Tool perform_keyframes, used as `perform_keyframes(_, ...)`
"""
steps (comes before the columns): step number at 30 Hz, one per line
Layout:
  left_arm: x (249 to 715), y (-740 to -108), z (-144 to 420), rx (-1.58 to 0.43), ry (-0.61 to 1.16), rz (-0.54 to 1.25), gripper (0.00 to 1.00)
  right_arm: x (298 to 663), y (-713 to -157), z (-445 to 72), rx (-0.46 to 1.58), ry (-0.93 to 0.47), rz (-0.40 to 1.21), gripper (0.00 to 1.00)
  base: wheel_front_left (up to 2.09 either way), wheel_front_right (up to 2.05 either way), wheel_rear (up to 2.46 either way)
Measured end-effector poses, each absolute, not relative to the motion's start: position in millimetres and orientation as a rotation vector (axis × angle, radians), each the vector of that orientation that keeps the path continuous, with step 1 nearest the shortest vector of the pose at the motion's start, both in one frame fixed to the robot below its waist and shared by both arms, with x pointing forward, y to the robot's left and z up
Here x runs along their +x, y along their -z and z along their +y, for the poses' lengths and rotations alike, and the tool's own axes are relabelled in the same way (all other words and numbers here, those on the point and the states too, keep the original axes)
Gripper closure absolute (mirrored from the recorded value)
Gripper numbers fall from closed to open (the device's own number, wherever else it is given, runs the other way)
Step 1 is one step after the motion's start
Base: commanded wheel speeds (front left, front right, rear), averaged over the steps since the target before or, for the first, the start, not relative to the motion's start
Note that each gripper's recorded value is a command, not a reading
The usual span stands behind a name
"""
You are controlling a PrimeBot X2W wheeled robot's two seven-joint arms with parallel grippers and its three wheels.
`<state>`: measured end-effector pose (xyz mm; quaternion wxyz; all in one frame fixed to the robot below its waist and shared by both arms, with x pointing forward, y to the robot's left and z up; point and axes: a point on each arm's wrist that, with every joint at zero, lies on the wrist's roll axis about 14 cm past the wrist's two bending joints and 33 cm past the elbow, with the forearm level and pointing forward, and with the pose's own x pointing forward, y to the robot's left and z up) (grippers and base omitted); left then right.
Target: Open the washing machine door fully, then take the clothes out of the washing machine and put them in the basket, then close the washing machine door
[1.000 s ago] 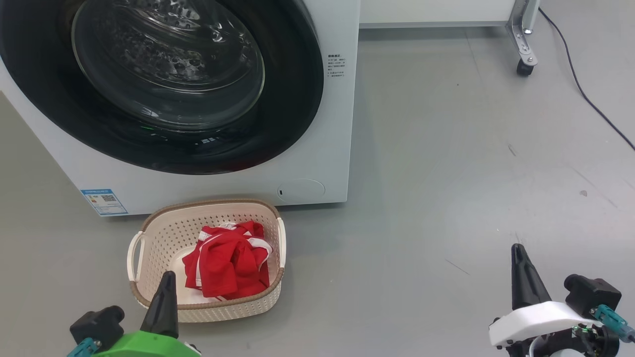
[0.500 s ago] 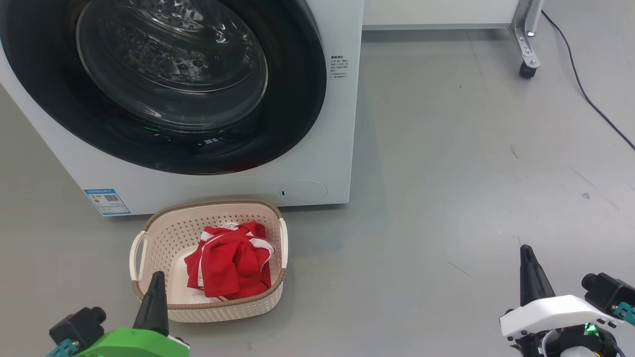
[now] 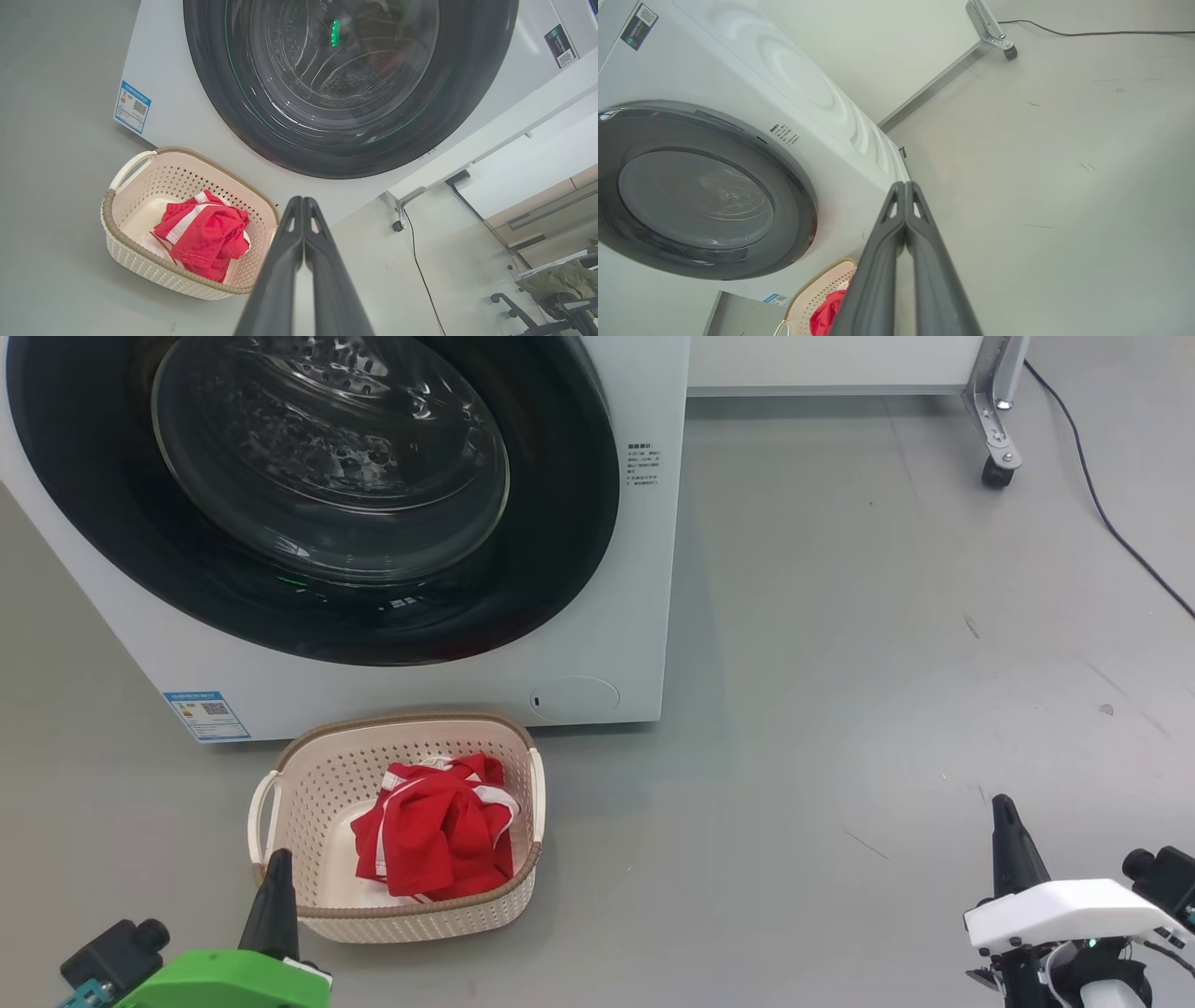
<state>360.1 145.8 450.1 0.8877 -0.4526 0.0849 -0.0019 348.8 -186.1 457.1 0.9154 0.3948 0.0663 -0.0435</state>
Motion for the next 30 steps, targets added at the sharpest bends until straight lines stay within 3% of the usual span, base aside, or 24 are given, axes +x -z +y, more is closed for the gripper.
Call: perform_keyframes(30,367,-459,166,-1.287,-0.056,0.157,1.00,362,-463,-197,1.221,0.119,0.119,1.00,0.00,0.00,0.00)
